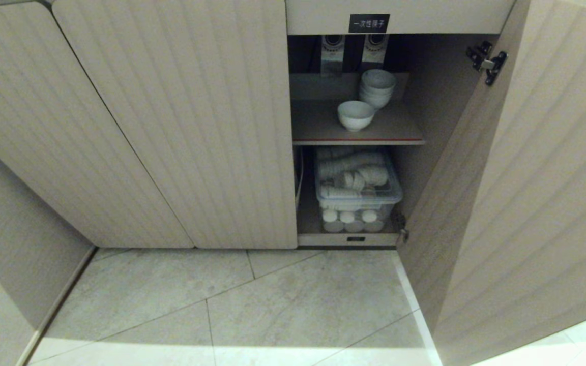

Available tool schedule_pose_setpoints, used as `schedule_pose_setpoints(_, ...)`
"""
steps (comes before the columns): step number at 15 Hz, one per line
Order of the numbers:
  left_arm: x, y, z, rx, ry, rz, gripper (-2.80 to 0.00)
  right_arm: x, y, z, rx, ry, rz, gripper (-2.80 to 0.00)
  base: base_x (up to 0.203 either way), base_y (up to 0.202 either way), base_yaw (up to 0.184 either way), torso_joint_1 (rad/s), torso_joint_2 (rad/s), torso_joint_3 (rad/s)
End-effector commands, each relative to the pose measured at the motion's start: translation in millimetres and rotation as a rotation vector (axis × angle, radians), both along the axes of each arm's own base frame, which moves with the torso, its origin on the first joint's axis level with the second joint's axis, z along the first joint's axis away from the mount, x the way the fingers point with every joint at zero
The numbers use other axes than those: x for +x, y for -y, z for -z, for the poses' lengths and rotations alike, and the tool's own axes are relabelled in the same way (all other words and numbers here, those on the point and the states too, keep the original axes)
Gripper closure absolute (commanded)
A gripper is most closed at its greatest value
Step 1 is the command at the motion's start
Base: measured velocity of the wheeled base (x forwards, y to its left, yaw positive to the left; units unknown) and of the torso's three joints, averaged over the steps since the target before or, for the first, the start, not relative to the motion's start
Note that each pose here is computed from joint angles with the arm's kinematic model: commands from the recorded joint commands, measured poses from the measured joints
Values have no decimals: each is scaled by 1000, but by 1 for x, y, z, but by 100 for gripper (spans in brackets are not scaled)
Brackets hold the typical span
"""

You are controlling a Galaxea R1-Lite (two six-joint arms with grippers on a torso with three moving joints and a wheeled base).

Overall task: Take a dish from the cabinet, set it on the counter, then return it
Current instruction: Close the cabinet door

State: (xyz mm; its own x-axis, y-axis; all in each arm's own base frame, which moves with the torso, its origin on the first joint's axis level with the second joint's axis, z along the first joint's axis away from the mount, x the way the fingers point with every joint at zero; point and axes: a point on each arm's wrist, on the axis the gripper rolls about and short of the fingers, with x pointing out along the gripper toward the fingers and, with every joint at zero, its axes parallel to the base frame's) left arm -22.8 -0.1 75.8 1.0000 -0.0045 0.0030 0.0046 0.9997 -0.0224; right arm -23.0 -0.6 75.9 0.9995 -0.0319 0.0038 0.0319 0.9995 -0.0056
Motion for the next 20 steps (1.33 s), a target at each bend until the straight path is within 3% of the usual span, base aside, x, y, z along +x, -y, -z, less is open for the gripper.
schedule_pose_setpoints(1,0,0,0,-1,0,0,0,0,0,0,0,-1,0,0,0,0,0,0,0,0)
schedule_pose_setpoints(15,0,0,0,-1,2,0,0,0,0,0,5,-3,4,0,0,0,0,0,0,0)
schedule_pose_setpoints(20,0,0,0,-1,0,0,0,-3,1,-9,35,31,48,0,0,0,0,0,0,0)
